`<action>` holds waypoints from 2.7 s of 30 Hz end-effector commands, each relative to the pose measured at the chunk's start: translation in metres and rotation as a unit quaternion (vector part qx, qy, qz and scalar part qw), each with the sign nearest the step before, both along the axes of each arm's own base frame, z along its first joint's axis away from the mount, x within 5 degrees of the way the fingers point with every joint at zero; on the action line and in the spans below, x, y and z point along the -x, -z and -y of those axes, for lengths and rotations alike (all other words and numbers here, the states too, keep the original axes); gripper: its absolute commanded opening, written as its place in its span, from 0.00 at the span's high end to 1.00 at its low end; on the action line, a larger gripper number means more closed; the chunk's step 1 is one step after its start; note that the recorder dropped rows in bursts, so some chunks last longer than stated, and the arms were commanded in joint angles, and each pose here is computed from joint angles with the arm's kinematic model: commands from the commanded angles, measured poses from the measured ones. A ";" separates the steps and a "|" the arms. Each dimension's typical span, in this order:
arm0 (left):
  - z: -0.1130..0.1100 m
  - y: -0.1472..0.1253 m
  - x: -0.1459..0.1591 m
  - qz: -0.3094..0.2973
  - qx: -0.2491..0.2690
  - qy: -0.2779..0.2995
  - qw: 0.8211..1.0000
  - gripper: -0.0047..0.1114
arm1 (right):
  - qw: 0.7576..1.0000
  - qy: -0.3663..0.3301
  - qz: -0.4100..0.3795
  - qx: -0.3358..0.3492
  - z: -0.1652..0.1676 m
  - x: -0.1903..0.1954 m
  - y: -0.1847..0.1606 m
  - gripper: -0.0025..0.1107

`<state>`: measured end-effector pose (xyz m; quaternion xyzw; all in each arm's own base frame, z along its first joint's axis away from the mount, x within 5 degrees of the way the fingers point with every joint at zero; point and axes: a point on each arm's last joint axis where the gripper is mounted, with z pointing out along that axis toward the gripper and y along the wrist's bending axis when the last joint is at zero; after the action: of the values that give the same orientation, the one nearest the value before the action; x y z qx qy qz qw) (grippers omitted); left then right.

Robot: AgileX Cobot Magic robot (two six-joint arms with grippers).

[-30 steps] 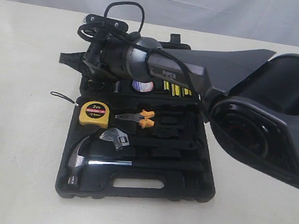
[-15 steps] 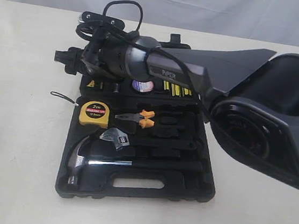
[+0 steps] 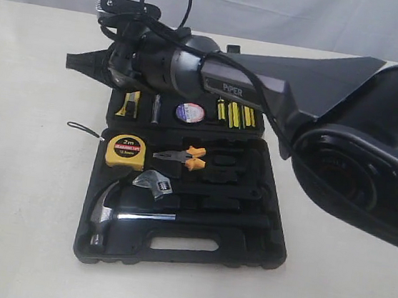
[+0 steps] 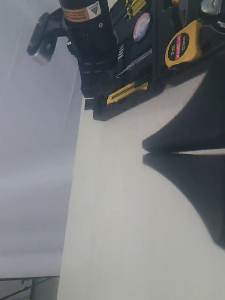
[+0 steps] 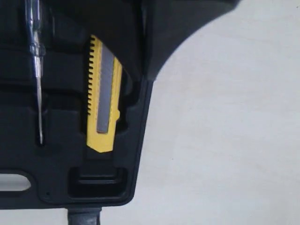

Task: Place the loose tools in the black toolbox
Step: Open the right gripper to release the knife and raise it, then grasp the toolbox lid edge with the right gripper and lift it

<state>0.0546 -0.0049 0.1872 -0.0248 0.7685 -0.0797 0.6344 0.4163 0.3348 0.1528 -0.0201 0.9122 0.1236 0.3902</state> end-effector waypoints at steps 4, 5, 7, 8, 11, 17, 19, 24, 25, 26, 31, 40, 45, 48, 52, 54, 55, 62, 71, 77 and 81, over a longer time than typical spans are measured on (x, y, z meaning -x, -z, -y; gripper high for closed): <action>0.000 -0.001 0.000 0.000 -0.002 0.003 1.000 0.96 | 0.997 -0.016 0.052 0.056 0.003 -0.010 0.027 0.98; 0.000 -0.001 0.000 0.000 -0.002 0.003 1.000 0.96 | 0.996 -0.013 0.061 0.061 0.003 -0.012 0.030 0.98; 0.000 -0.001 0.000 0.000 -0.002 0.003 1.000 0.96 | 0.996 -0.014 0.066 0.061 0.003 -0.013 0.035 0.98; 0.000 -0.001 0.000 0.000 -0.002 0.003 1.000 0.96 | 0.995 -0.022 0.070 0.061 0.001 -0.013 0.036 0.98; 0.000 -0.001 0.000 0.000 -0.002 0.003 1.000 0.96 | 0.996 -0.029 0.072 0.054 -0.001 -0.013 0.044 0.98; 0.000 -0.001 0.000 0.000 -0.002 0.003 1.000 0.96 | 0.996 -0.015 0.061 0.064 0.007 -0.018 0.058 0.98; 0.000 -0.001 0.000 0.000 -0.002 0.003 1.000 0.96 | 0.996 -0.012 0.062 0.067 0.008 -0.019 0.058 0.98; 0.000 -0.001 0.000 0.000 -0.002 0.003 1.000 0.96 | 0.994 -0.019 0.079 0.072 0.009 -0.021 0.048 0.98; 0.000 -0.001 0.000 0.000 -0.002 0.003 1.000 0.96 | 0.994 -0.020 0.084 0.071 0.009 -0.021 0.044 0.98; 0.000 -0.001 0.000 0.000 -0.002 0.003 1.000 0.96 | 0.993 -0.021 0.089 0.071 0.009 -0.022 0.040 0.98; 0.000 -0.001 0.000 0.000 -0.002 0.003 1.000 0.96 | 0.992 -0.021 0.095 0.076 0.011 -0.023 0.039 0.98; 0.000 -0.001 0.000 0.000 -0.002 0.003 1.000 0.96 | 0.995 -0.040 0.074 0.046 0.004 -0.020 0.052 0.98; 0.000 -0.001 0.000 0.000 -0.002 0.003 1.000 0.96 | 0.993 -0.041 0.091 0.055 0.006 -0.019 0.021 0.98; 0.000 -0.001 0.000 0.000 -0.002 0.003 1.000 0.96 | 0.989 -0.054 0.110 0.088 0.006 -0.014 -0.009 0.98; 0.000 -0.001 0.000 0.000 -0.002 0.003 1.000 0.96 | 0.964 -0.116 0.146 0.191 -0.003 0.007 -0.048 0.98; 0.000 -0.001 0.000 0.000 -0.002 0.003 1.000 0.96 | 0.932 -0.156 0.160 0.284 -0.009 0.022 -0.063 0.98; 0.000 -0.001 0.000 0.000 -0.002 0.003 1.000 0.96 | 0.912 -0.175 0.164 0.331 -0.012 0.031 -0.071 0.98; 0.000 -0.001 0.000 0.000 -0.002 0.003 1.000 0.96 | 0.871 -0.230 0.193 0.389 -0.026 0.093 -0.119 0.98; 0.000 -0.001 0.000 0.000 -0.002 0.003 1.000 0.96 | 0.805 -0.233 0.230 0.495 0.003 0.185 -0.151 0.98; 0.000 -0.001 0.000 0.000 -0.002 0.003 1.000 0.96 | 0.788 -0.228 0.256 0.511 0.040 0.271 -0.172 0.98; 0.000 -0.001 0.000 0.000 -0.002 0.003 1.000 0.96 | 0.795 -0.272 0.257 0.478 0.055 0.310 -0.169 0.98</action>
<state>0.0546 -0.0049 0.1872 -0.0248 0.7685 -0.0797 0.6344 0.1306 0.2934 0.3230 -0.4747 0.6725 -0.2662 0.5016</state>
